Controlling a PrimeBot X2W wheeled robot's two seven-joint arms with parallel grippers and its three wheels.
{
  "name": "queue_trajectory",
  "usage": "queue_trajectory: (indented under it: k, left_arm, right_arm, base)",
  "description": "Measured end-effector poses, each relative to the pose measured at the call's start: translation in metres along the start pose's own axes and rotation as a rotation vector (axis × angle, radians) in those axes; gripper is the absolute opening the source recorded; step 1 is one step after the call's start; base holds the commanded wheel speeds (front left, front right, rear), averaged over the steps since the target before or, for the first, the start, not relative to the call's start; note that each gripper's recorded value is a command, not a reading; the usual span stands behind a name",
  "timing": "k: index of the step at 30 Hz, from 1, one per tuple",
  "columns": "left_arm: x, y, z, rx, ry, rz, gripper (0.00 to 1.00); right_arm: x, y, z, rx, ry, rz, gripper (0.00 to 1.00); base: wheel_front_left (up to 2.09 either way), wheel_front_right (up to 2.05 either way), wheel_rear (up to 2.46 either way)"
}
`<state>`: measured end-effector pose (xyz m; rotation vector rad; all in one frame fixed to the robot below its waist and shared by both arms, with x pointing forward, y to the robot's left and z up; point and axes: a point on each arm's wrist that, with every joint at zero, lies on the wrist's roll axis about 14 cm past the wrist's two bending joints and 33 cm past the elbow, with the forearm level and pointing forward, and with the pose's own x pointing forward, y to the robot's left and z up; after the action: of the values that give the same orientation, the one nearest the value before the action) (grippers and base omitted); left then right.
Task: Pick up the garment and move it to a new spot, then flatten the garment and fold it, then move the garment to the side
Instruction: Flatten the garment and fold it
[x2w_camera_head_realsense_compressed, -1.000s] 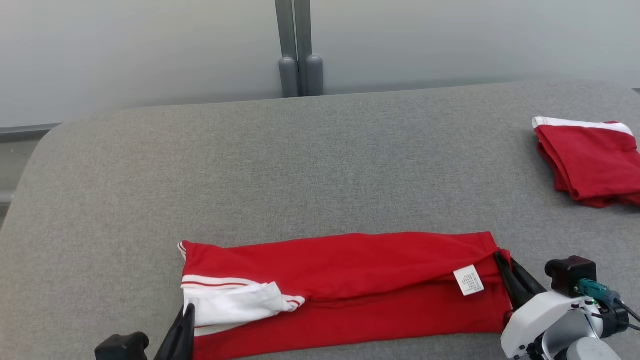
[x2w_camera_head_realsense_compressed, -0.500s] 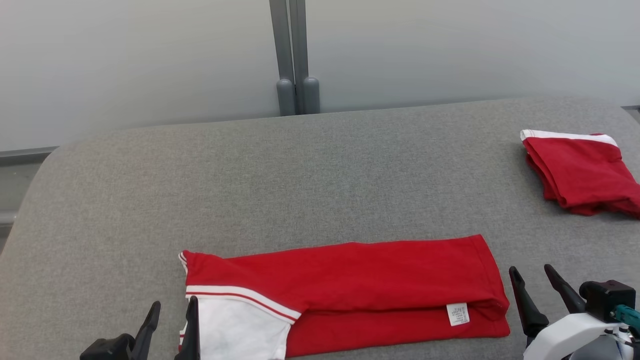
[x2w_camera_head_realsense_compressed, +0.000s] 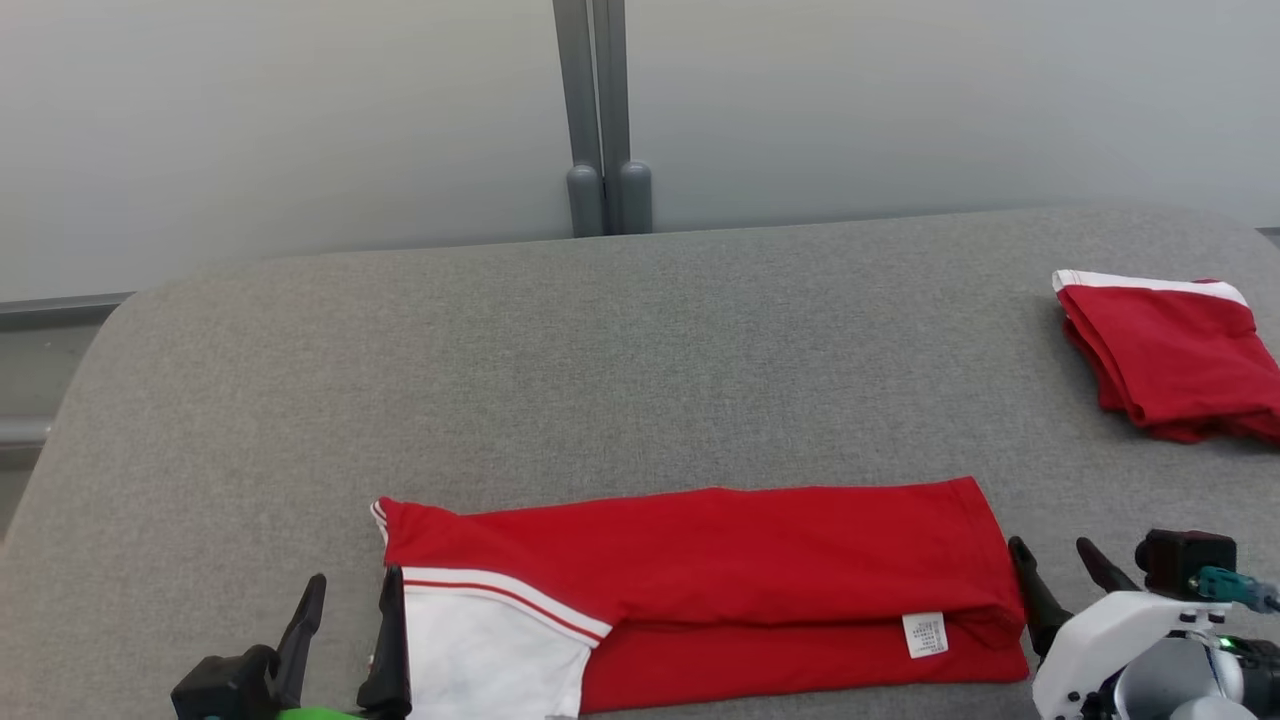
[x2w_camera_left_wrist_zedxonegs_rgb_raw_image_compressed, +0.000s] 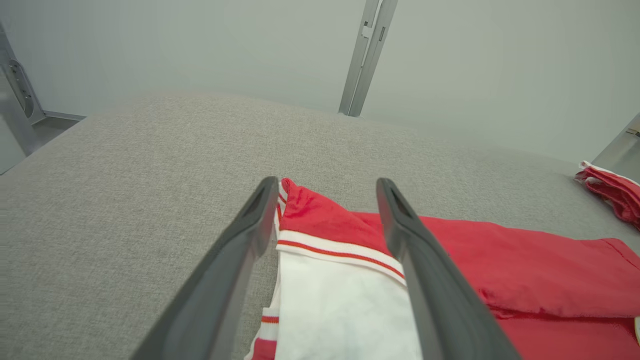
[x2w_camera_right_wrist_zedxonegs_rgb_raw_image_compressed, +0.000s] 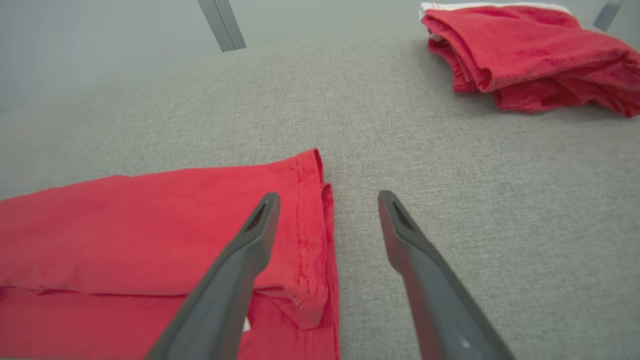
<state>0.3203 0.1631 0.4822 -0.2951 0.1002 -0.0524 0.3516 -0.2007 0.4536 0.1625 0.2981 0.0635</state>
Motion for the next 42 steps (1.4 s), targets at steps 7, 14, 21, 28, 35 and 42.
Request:
queue_trajectory:
  k: [7, 14, 21, 28, 35, 42]
  left_arm:
    - [-0.003, 0.013, 0.003, 0.011, -0.017, 0.044, 1.00]
    - [-0.010, 0.031, 0.004, 0.018, -0.028, 0.106, 1.00]
    - [-0.012, 0.041, 0.008, 0.042, -0.042, 0.136, 1.00]
    - [-0.009, 0.042, 0.013, 0.057, -0.059, 0.133, 1.00]
    - [-0.002, 0.034, 0.013, 0.066, -0.062, 0.104, 1.00]
    - [0.010, 0.014, 0.010, 0.068, -0.056, 0.046, 1.00]
  right_arm:
    - [0.020, 0.001, -0.036, 0.024, 0.157, -0.008, 1.00]
    - [0.030, 0.014, -0.069, 0.046, 0.289, 0.010, 1.00]
    - [0.038, 0.029, -0.077, 0.049, 0.334, 0.043, 0.56]
    - [0.044, 0.033, -0.072, 0.055, 0.318, 0.053, 0.00]
    - [0.043, 0.002, -0.054, 0.064, 0.265, -0.004, 0.00]
    - [0.029, -0.053, -0.028, 0.066, 0.209, -0.107, 0.00]
  base:
    - [0.00, 0.00, 0.00]
    - [0.00, 0.00, 0.00]
    - [0.00, 0.00, 0.00]
    - [0.00, 0.00, 0.00]
    - [0.00, 0.00, 0.00]
    - [0.00, 0.00, 0.00]
